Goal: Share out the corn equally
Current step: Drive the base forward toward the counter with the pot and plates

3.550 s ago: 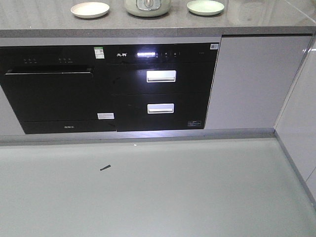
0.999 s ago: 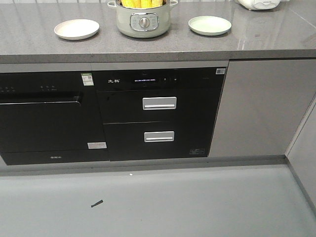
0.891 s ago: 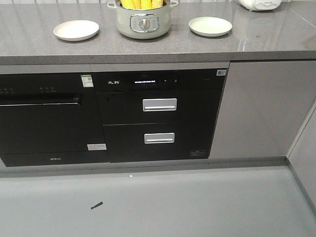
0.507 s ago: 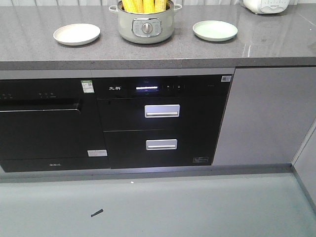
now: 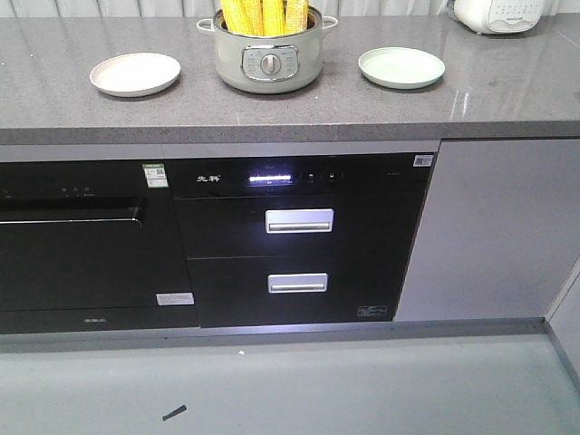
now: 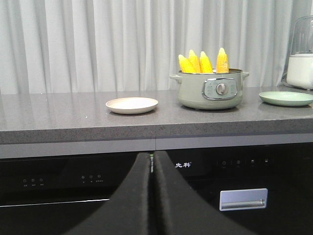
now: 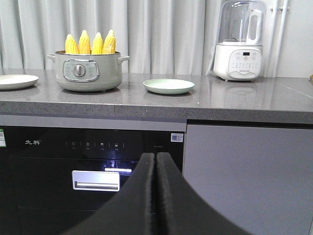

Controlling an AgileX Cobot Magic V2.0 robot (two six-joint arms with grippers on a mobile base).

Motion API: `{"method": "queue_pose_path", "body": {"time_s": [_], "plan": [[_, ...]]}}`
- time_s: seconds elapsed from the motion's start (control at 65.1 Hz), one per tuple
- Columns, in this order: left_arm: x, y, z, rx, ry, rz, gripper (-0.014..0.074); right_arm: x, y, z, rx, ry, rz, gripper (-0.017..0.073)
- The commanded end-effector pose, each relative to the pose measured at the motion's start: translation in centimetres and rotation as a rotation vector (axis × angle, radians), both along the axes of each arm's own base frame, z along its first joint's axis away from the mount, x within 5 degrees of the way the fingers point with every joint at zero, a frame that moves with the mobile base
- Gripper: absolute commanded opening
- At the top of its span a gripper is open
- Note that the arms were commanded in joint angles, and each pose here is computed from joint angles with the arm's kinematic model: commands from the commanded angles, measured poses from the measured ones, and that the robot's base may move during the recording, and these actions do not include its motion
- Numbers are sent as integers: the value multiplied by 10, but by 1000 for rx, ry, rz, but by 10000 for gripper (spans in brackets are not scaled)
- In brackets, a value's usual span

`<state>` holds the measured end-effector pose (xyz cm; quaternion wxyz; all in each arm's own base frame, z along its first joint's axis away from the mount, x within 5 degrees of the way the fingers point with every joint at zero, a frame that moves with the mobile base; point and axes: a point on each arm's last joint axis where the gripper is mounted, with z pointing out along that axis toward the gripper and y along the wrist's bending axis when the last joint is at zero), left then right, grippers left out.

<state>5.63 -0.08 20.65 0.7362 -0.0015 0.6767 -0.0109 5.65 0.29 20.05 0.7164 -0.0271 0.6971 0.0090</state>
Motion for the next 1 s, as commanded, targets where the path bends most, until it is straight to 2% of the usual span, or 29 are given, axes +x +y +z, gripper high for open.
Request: {"method": "queue_pose_path", "body": {"time_s": [0.0, 0.984], "plan": [[-3, -1, 13, -4, -109, -10, -6, -1, 0, 4, -5, -73, 3, -3], [-3, -1, 13, -4, -109, -10, -6, -1, 0, 4, -5, -72, 3, -3]]}}
